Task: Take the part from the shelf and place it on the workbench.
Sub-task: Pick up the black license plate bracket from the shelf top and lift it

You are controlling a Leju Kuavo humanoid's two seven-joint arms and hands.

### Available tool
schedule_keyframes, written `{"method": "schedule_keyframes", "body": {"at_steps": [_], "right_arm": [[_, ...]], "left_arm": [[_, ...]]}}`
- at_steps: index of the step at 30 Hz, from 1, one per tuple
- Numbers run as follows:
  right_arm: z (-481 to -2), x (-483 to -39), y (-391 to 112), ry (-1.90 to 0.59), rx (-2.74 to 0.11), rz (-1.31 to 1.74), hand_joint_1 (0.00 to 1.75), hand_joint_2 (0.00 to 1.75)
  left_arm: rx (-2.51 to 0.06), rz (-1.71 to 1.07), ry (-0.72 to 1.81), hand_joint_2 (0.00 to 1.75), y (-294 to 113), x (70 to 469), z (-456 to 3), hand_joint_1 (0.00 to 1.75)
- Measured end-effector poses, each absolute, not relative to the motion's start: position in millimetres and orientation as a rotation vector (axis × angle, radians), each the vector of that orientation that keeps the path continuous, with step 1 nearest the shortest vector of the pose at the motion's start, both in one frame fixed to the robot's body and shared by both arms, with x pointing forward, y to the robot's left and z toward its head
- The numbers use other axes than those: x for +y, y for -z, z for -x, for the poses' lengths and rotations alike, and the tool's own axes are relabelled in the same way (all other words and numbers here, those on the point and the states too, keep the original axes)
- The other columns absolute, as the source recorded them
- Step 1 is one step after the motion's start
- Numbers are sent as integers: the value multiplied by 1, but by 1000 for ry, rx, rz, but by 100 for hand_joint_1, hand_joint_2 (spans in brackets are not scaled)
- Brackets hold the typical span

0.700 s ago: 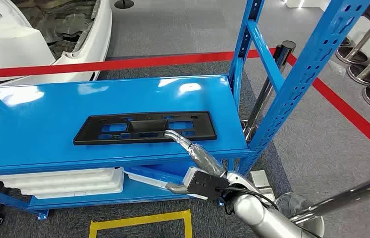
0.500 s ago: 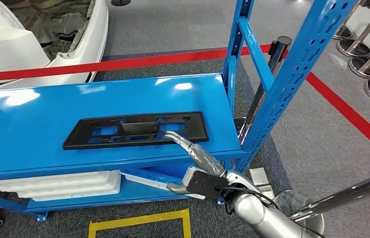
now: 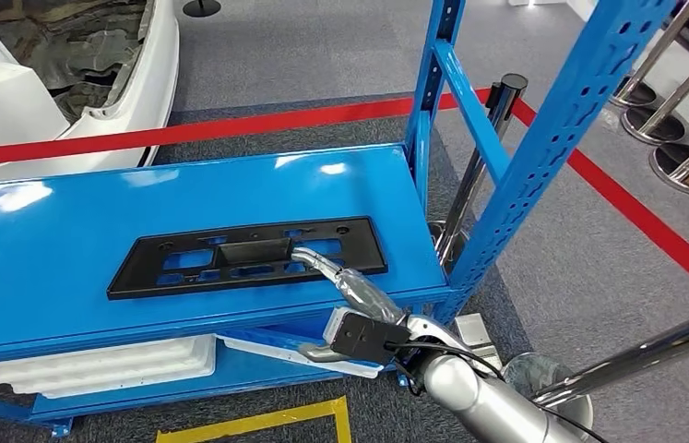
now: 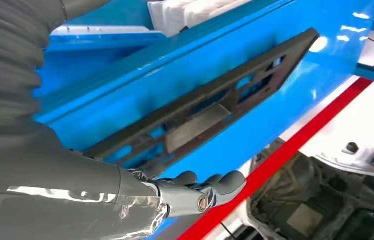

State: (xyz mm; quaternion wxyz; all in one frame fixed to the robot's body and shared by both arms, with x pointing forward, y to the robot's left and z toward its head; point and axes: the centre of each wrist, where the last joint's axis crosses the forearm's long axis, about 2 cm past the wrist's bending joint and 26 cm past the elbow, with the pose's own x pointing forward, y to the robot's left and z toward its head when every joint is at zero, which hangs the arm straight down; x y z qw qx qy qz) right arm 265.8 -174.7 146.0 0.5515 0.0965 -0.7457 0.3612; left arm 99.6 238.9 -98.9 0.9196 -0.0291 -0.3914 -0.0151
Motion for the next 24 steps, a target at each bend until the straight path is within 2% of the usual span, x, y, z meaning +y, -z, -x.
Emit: {"method": "schedule_keyframes", "body": {"at_steps": [14,24], "right_arm": [[-267,-179,-138,-896,-1726,-179,0,175],[-271,-184,-129,-1051,-1553,-67,0,175]], "left_arm": [[-804,56,12,0,98,234,-102,0],[-782,20,-1,0,97,233,-104,0]]}}
